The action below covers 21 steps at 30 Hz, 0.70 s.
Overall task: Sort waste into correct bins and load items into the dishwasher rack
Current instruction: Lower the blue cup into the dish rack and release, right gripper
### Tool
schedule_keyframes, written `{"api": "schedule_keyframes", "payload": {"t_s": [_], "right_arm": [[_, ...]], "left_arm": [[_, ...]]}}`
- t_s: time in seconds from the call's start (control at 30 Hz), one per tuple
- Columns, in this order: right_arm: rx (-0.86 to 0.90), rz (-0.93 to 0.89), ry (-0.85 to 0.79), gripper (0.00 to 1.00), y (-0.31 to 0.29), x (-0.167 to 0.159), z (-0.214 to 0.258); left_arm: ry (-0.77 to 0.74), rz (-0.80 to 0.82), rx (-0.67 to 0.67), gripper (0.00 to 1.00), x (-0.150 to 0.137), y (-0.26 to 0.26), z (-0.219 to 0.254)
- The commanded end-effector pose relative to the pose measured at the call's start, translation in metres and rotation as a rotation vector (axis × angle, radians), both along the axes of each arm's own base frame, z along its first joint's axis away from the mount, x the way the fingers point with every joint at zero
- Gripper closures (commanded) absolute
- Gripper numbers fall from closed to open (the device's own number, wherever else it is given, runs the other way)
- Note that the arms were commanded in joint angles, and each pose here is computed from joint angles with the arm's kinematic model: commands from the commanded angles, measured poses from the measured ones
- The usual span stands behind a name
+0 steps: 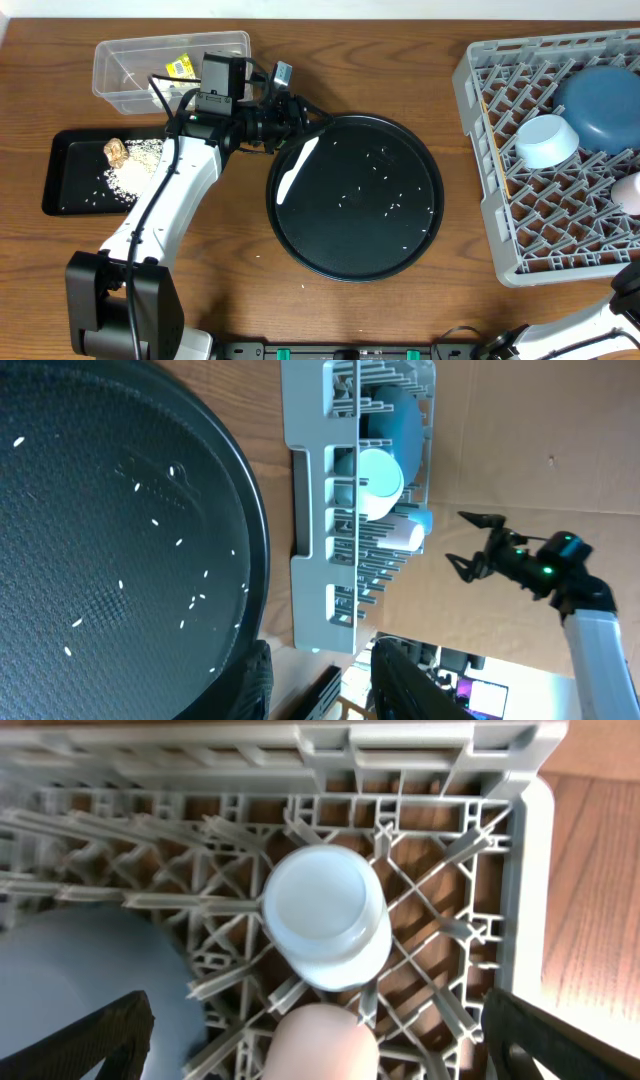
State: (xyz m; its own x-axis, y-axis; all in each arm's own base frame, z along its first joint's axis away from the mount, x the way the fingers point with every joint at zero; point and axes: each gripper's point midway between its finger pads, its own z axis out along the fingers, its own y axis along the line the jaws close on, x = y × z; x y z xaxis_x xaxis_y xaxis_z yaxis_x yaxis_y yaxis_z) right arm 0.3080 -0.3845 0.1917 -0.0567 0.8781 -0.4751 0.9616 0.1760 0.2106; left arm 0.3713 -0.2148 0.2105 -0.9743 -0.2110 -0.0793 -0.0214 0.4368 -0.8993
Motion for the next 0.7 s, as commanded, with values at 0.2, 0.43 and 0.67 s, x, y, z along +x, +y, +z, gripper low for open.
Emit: {"api": "schedule_keyframes", "payload": {"t_s": [0.2, 0.43, 0.67], "right_arm": [[0.036, 0.146, -0.227, 0.01, 0.039, 0.038, 0.084], [0.104, 0.571, -0.453, 0.01, 0.152, 0.093, 0.146], [0.134, 0.902, -0.401, 0.01, 0.271, 0.126, 0.147]], "left_arm": [[-0.013, -0.004, 0.017, 0.55, -0.001, 0.003, -0.002], [-0.025, 0.010, 0.058, 0.40, 0.002, 0.007, -0.008], [0.069, 0.193, 0.492, 0.36, 0.001, 0.067, -0.073]]}}
